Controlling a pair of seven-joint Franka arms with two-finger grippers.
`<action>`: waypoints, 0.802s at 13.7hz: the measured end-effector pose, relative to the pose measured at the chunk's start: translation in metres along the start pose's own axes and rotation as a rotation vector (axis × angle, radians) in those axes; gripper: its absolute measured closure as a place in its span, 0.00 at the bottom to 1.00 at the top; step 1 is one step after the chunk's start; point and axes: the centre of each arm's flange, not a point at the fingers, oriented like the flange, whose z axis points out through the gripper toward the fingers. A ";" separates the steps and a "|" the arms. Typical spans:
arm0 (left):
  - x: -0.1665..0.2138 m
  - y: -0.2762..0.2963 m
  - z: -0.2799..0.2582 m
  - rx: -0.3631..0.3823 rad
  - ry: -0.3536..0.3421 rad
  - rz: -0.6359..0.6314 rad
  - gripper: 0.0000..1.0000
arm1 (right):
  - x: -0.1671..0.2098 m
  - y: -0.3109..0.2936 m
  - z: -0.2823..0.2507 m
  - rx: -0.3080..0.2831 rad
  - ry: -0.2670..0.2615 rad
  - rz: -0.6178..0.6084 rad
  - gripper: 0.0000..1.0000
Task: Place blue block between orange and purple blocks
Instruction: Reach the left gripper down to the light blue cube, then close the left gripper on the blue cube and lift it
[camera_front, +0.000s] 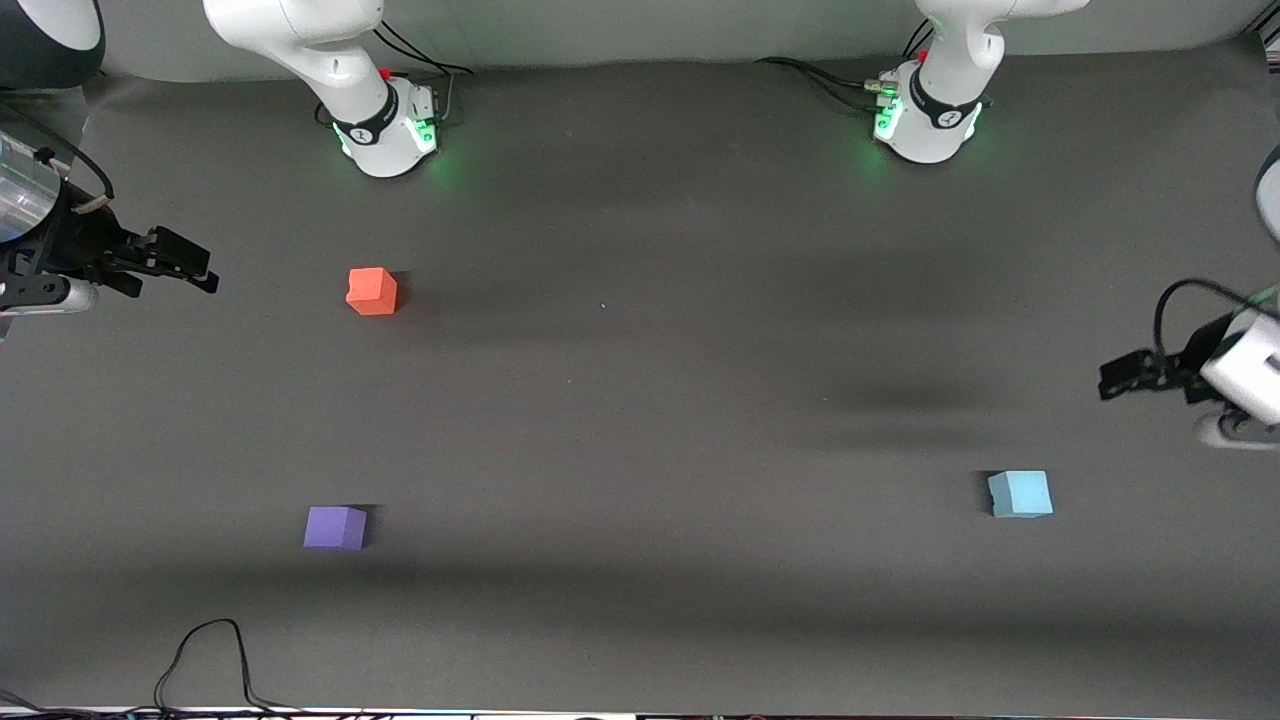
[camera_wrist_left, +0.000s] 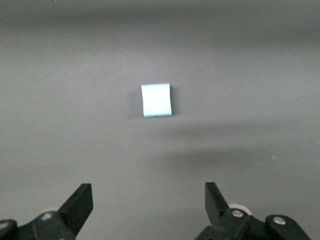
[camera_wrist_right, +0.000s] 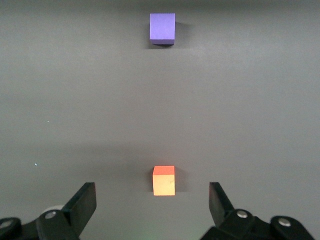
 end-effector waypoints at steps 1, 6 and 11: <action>0.008 0.000 0.021 0.002 -0.001 0.001 0.00 | 0.000 0.000 0.001 0.000 -0.001 0.000 0.00; 0.036 0.000 0.142 0.016 0.030 0.008 0.00 | -0.001 0.001 0.002 0.001 0.001 0.001 0.00; 0.039 0.001 0.249 0.028 0.066 0.013 0.00 | 0.000 0.002 0.009 0.001 0.012 0.003 0.00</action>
